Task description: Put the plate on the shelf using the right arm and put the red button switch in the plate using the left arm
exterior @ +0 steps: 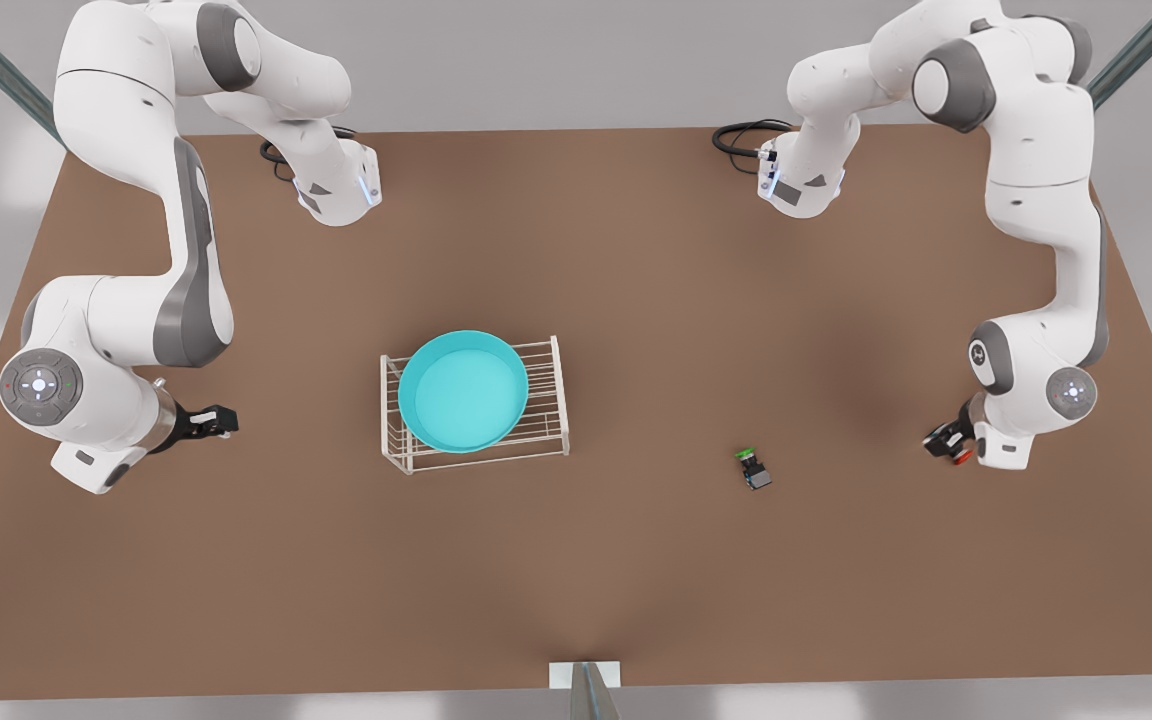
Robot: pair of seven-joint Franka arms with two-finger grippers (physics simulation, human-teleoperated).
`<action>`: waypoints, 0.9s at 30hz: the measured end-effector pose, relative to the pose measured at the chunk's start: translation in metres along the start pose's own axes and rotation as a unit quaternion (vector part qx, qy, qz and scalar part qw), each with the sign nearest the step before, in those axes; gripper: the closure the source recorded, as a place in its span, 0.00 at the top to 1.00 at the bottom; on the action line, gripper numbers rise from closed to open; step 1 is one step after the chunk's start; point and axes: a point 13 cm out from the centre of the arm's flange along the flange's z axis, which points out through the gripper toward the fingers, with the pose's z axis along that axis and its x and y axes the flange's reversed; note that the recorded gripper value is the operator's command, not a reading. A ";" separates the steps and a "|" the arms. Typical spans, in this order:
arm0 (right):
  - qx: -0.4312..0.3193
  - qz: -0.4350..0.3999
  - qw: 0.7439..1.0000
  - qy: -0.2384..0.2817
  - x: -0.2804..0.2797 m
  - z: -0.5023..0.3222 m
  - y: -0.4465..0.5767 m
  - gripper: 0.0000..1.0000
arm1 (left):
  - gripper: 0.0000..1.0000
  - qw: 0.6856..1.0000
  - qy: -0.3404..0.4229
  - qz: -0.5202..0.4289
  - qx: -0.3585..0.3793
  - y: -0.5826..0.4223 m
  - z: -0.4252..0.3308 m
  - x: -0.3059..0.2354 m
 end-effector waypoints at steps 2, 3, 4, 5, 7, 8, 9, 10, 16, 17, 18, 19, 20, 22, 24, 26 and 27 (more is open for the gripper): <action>0.000 0.000 1.000 0.000 0.000 0.000 0.000 1.00 | 1.00 1.000 -0.002 -0.003 0.001 0.006 0.005 -0.004; 0.000 0.000 1.000 0.000 0.000 0.000 0.000 1.00 | 1.00 1.000 -0.003 -0.002 0.002 0.006 0.009 -0.005; 0.000 0.000 1.000 0.000 0.000 0.000 0.000 1.00 | 1.00 1.000 -0.004 -0.001 0.002 0.006 0.012 -0.006; 0.000 -0.001 1.000 0.000 0.000 0.000 0.000 1.00 | 1.00 1.000 -0.005 0.000 0.003 0.005 0.017 -0.006; 0.000 -0.001 1.000 0.000 0.000 0.000 0.000 1.00 | 1.00 1.000 -0.008 0.003 0.004 0.003 0.024 -0.007; 0.000 -0.001 1.000 0.000 0.000 0.000 0.000 1.00 | 1.00 1.000 -0.010 0.004 0.005 0.002 0.026 -0.008; 0.000 -0.001 1.000 0.000 0.000 0.000 0.000 1.00 | 1.00 1.000 -0.012 0.004 0.006 0.001 0.029 -0.009; 0.000 -0.001 1.000 0.000 0.000 0.000 0.000 1.00 | 1.00 1.000 -0.015 0.005 0.007 0.001 0.031 -0.010; -0.001 -0.001 1.000 0.000 0.000 0.000 0.000 1.00 | 1.00 1.000 -0.027 0.007 0.013 -0.002 0.039 -0.016; -0.001 -0.001 1.000 0.000 0.000 0.000 -0.001 1.00 | 1.00 0.999 -0.029 0.007 0.014 -0.002 0.039 -0.017; -0.001 -0.001 1.000 0.000 0.000 0.000 -0.001 1.00 | 1.00 0.999 -0.030 0.008 0.015 -0.002 0.039 -0.018; -0.001 -0.001 1.000 0.000 0.000 0.000 -0.001 1.00 | 1.00 0.999 -0.031 0.008 0.015 -0.003 0.040 -0.018; -0.001 -0.001 1.000 0.000 0.000 0.000 -0.001 1.00 | 1.00 0.999 -0.032 0.008 0.016 -0.003 0.042 -0.019; -0.001 -0.001 1.000 0.000 0.000 0.000 -0.001 1.00 | 1.00 0.999 -0.033 0.008 0.016 -0.003 0.045 -0.020; -0.001 -0.001 1.000 0.000 0.000 0.000 -0.001 1.00 | 1.00 0.999 -0.036 0.008 0.018 -0.003 0.046 -0.021; -0.001 -0.001 1.000 0.000 0.000 0.000 -0.001 1.00 | 0.72 0.999 -0.038 0.008 0.018 -0.003 0.045 -0.022; -0.001 -0.001 1.000 0.000 0.000 0.000 -0.001 1.00 | 0.70 0.999 -0.039 0.008 0.019 -0.003 0.045 -0.023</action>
